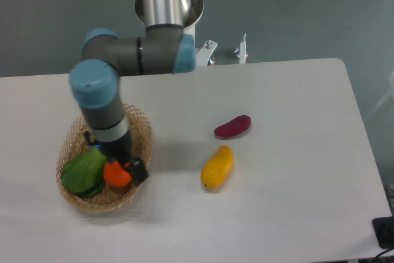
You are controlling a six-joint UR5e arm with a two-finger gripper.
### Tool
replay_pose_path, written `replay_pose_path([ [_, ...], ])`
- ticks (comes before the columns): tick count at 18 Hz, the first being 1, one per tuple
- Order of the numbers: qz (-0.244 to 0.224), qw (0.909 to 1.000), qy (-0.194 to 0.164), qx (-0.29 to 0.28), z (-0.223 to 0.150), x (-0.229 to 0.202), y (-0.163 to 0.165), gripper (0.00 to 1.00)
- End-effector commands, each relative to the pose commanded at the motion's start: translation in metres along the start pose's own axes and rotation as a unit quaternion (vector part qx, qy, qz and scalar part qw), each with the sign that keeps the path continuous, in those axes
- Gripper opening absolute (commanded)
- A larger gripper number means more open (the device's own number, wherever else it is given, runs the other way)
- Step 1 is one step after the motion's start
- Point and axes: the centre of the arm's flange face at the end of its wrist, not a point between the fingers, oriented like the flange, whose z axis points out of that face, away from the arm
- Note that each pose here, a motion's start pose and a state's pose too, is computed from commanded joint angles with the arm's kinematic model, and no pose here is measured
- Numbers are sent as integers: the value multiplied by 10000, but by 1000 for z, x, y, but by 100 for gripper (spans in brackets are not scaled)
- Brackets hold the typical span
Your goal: Place the orange in the basket
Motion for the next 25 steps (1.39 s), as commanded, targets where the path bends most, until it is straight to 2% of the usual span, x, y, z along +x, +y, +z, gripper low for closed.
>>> replay_pose_path([
  [5, -135, 9996, -261, -4, -10, -74, 35, 100],
  [8, -40, 9996, -188, -209, 16, -114, 75, 100],
  [9, -161, 9994, -185, -252, 19, -132, 96, 100],
  [14, -173, 9992, -165, -313, 24, -176, 153, 100],
  [17, 68, 9995, -52, -292, 28, -207, 206, 100],
  [20, 174, 9996, -40, -200, 24, -222, 219, 100],
  [25, 71, 9996, 205, -184, 16, -243, 227, 100],
])
